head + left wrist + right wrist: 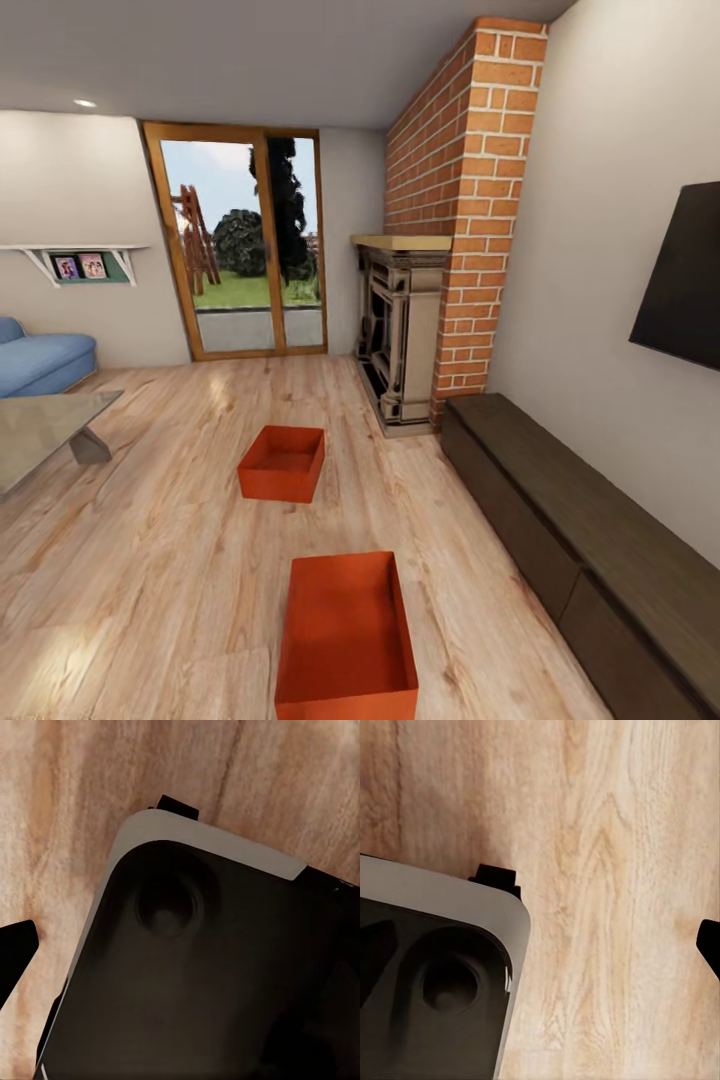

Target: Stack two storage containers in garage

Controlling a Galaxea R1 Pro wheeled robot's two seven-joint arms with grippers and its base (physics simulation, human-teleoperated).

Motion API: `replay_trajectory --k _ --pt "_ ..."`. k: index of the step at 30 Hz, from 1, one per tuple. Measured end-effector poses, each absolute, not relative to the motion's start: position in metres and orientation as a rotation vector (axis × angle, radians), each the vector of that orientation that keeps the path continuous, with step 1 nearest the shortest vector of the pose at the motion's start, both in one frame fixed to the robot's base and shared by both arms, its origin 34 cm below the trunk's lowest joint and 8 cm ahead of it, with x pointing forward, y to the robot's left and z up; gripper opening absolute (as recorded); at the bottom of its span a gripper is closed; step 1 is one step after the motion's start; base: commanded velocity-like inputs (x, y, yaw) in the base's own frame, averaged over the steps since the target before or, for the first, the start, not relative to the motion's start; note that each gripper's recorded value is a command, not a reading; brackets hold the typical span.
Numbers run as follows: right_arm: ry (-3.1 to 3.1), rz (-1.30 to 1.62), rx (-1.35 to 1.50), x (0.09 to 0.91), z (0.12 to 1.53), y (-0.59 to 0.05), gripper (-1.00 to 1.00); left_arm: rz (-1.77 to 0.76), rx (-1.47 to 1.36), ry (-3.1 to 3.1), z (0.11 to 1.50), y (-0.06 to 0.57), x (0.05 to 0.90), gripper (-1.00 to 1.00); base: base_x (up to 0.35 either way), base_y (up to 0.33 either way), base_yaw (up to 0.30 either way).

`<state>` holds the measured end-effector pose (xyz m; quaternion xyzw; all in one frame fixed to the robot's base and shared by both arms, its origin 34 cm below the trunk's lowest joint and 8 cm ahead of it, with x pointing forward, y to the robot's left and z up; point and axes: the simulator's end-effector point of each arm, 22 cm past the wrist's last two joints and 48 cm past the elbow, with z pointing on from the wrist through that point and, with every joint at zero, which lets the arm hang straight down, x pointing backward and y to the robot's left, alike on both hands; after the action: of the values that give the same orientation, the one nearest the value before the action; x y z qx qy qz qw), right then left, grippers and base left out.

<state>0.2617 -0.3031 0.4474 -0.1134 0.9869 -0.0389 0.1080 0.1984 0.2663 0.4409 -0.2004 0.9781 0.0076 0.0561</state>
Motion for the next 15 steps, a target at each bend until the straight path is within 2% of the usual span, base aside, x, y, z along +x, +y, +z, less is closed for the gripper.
replay_trajectory --k 15 --pt "2.905 -0.111 -0.301 0.2618 0.4473 -0.3012 1.00 0.030 -0.588 2.971 0.4409 0.2695 0.1983 1.00 0.000 0.000 0.007"
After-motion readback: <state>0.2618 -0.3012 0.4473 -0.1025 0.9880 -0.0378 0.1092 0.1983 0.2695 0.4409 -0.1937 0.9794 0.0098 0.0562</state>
